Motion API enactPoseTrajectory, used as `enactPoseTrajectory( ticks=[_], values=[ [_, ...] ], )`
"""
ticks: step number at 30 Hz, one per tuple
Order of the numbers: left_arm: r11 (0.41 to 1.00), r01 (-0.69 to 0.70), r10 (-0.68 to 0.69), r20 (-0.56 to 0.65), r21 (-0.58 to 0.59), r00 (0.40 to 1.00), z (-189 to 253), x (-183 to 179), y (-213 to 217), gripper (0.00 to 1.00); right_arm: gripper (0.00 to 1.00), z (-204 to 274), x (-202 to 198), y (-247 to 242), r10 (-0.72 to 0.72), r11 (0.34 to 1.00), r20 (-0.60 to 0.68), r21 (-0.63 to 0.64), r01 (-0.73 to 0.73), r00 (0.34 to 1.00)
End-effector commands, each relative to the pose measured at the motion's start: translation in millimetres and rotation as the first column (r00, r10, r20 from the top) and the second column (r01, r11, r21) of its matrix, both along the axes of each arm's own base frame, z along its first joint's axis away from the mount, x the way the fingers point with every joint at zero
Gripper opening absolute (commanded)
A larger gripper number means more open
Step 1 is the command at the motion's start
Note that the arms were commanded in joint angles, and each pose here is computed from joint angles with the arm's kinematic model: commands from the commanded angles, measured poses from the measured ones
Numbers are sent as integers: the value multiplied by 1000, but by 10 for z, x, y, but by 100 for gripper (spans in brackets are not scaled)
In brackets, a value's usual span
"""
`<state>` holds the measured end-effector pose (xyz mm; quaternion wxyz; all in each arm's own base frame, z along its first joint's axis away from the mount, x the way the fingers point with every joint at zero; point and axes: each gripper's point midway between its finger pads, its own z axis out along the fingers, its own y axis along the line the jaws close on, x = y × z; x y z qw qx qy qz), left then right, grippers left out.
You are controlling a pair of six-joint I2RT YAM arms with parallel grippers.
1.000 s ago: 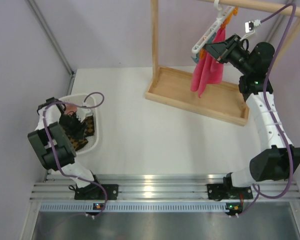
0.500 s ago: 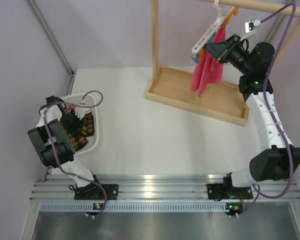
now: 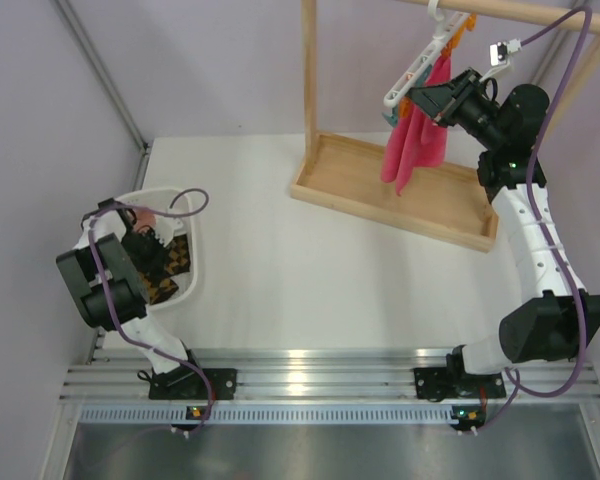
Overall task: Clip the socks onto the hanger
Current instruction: Pick up the sock from the bin.
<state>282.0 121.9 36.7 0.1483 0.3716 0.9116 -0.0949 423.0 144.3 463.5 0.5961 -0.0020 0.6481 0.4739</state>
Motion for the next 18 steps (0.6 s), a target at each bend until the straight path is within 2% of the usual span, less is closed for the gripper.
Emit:
enactPoseTrajectory(
  ticks=[1,5,8,12,14,15,17,18],
  values=[
    [1000,-13,13,9,-27,1000,51,19,-44,15,0,54,132,-195,-89,996,-13,9,89,996],
    [996,-63,66,60,-59,996,352,89,-67,0,0,58,126,-194,-88,996,-9,5,88,996],
    [991,-114,120,78,-72,990,632,151,-48,0,0,73,106,-192,-86,996,-5,8,86,996],
    [971,-208,226,165,-118,960,1036,482,71,0,0,63,111,-186,-82,997,-6,7,82,997],
    [947,-294,315,184,-132,931,1043,637,155,0,0,53,121,-183,-80,997,-7,8,80,997],
    [938,-332,348,263,-104,900,1077,834,306,5,0,43,127,-179,-77,997,-10,7,77,997],
    [893,-435,449,285,-115,847,1004,972,425,51,0,26,136,-177,-76,997,-13,5,76,997],
    [887,-448,459,310,-109,833,1013,1041,492,56,0,23,143,-184,-77,997,-13,5,78,997]
  ],
)
